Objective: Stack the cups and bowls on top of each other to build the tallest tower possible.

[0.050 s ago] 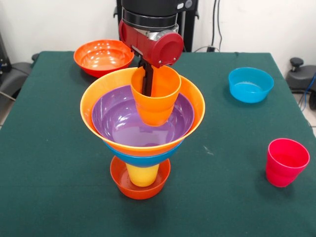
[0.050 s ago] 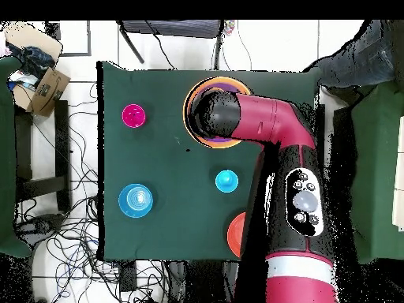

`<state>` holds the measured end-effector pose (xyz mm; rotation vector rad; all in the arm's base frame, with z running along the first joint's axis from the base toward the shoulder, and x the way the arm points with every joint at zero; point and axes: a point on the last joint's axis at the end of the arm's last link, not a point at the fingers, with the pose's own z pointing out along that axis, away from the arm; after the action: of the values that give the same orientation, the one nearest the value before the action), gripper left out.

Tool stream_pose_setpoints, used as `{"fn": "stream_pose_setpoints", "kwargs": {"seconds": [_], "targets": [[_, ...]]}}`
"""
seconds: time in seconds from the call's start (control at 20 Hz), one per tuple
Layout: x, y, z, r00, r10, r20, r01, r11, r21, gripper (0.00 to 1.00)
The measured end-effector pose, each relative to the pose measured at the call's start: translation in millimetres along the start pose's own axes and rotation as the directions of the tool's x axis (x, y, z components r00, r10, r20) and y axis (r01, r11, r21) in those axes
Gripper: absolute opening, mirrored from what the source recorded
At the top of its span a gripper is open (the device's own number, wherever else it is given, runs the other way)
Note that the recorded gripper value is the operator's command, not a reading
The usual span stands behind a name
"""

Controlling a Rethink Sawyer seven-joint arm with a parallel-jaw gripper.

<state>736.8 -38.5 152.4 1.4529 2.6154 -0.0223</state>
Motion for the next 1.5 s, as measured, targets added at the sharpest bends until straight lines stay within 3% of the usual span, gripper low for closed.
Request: {"fn": "stream_pose_setpoints", "kwargs": {"seconds": [1.5], "targets": [[-7.2,-3.3,2.5,0.9999,0.01,0.01,-0.01,0.9999,-0.009,0.0]]}}
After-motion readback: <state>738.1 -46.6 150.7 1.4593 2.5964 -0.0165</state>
